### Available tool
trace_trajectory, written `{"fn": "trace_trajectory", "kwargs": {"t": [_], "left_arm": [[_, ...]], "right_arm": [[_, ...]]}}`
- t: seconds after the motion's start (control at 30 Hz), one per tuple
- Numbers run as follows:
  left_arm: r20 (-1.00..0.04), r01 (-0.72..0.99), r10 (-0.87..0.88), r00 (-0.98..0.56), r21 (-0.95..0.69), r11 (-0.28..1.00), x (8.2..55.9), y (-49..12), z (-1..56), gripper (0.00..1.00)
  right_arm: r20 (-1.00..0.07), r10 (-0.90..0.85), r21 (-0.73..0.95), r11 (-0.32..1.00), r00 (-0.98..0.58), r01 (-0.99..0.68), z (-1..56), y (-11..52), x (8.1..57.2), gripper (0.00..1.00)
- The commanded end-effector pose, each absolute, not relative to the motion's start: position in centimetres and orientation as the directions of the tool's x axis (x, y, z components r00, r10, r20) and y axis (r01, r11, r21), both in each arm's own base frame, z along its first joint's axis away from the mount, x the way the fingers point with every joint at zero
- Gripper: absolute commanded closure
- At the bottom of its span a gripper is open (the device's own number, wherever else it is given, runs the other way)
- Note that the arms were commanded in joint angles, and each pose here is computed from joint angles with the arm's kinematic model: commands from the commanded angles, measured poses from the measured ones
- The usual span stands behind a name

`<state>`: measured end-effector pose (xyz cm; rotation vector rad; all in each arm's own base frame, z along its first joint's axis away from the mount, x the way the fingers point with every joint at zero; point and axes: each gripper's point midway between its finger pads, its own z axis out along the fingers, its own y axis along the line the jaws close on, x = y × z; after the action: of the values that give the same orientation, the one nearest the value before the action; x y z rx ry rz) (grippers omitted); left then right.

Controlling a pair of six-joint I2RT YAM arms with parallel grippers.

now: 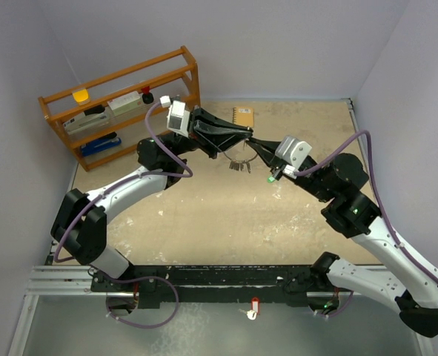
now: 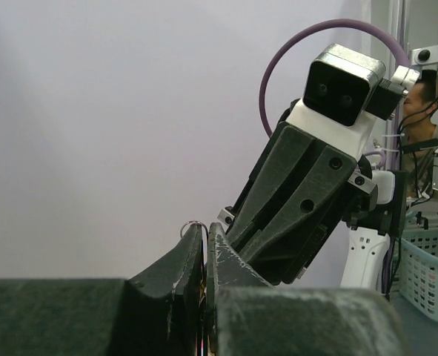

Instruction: Remove the keys from the keyring

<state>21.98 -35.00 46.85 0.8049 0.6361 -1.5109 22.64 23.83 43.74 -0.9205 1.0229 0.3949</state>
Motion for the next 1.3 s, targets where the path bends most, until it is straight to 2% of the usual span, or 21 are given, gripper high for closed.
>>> {"fn": "trace_trajectory", "kwargs": {"t": [0.0,0.13,0.2,0.33,0.4,0.43,0.47,0.5,0.6,0.67,0.77,0.8,0.83,0.9,1.03,1.1,1.17,1.2,1.27], "left_arm": [[-0.728,0.982,-0.679,0.098,0.181,-0.053,19.7,-32.8,50.8,1.00],[-0.715,0.979,-0.694,0.089,0.190,-0.069,19.1,-32.4,51.3,1.00],[-0.713,0.980,-0.696,0.085,0.188,-0.072,19.1,-32.4,51.3,1.00],[-0.704,0.978,-0.706,0.082,0.193,-0.079,18.9,-32.2,51.5,1.00],[-0.701,0.977,-0.709,0.077,0.194,-0.085,18.7,-32.2,51.5,1.00],[-0.701,0.977,-0.709,0.076,0.193,-0.086,18.7,-32.2,51.5,1.00],[-0.703,0.978,-0.707,0.074,0.189,-0.086,18.9,-32.2,51.4,1.00],[-0.707,0.979,-0.704,0.070,0.184,-0.087,19.0,-32.4,51.2,1.00],[-0.720,0.983,-0.691,0.059,0.163,-0.085,19.5,-32.7,50.4,1.00],[-0.738,0.987,-0.672,0.058,0.141,-0.071,20.1,-33.1,49.7,0.93],[-0.778,0.994,-0.625,0.054,0.105,-0.044,21.1,-33.8,48.2,0.72],[-0.793,0.995,-0.607,0.049,0.091,-0.038,21.5,-34.0,47.6,0.59],[-0.805,0.996,-0.591,0.051,0.087,-0.032,21.6,-34.2,47.2,0.51],[-0.832,0.997,-0.551,0.060,0.076,-0.005,22.2,-34.5,46.2,0.43],[-0.870,0.992,-0.481,0.107,0.060,0.113,23.9,-34.4,44.3,0.38],[-0.885,0.984,-0.445,0.138,0.070,0.166,24.4,-34.1,43.7,0.39],[-0.900,0.973,-0.403,0.164,0.081,0.215,25.0,-33.9,42.9,0.47],[-0.907,0.966,-0.383,0.178,0.087,0.242,25.4,-33.7,42.6,0.52],[-0.914,0.956,-0.355,0.194,0.094,0.279,26.0,-33.6,42.0,0.72]], "right_arm": [[-0.847,-0.100,-0.466,0.612,0.521,-0.640,45.7,23.6,23.0,0.93],[-0.856,-0.104,-0.460,0.601,0.507,-0.653,45.2,24.2,23.5,0.88],[-0.858,-0.101,-0.457,0.596,0.504,-0.660,45.0,24.5,23.6,0.78],[-0.860,-0.097,-0.454,0.592,0.500,-0.666,44.9,24.7,23.7,0.70],[-0.860,-0.098,-0.455,0.591,0.501,-0.666,44.8,24.8,23.7,0.75],[-0.860,-0.096,-0.455,0.591,0.502,-0.666,44.9,24.8,23.7,0.81],[-0.862,-0.094,-0.450,0.596,0.499,-0.665,44.9,24.8,23.8,0.94],[-0.861,-0.091,-0.448,0.601,0.500,-0.662,45.1,24.7,23.9,1.00],[-0.858,-0.081,-0.440,0.625,0.507,-0.644,45.6,24.3,24.0,1.00],[-0.852,-0.068,-0.427,0.665,0.520,-0.613,46.4,23.5,24.1,1.00],[-0.841,-0.050,-0.413,0.704,0.539,-0.579,47.4,22.4,23.9,1.00],[-0.839,-0.045,-0.406,0.716,0.542,-0.568,47.6,22.0,23.8,1.00],[-0.837,-0.043,-0.401,0.727,0.546,-0.557,47.8,21.7,23.8,1.00],[-0.835,-0.046,-0.397,0.740,0.548,-0.543,47.9,21.3,23.9,1.00],[-0.830,-0.039,-0.395,0.745,0.556,-0.537,48.1,21.0,23.6,1.00],[-0.830,-0.040,-0.393,0.750,0.556,-0.532,48.2,20.9,23.7,1.00],[-0.829,-0.038,-0.387,0.758,0.557,-0.524,48.3,20.7,23.7,1.00],[-0.829,-0.033,-0.384,0.760,0.559,-0.524,48.5,20.7,23.7,1.00],[-0.826,-0.021,-0.379,0.760,0.564,-0.528,48.7,20.7,23.5,1.00]]}}
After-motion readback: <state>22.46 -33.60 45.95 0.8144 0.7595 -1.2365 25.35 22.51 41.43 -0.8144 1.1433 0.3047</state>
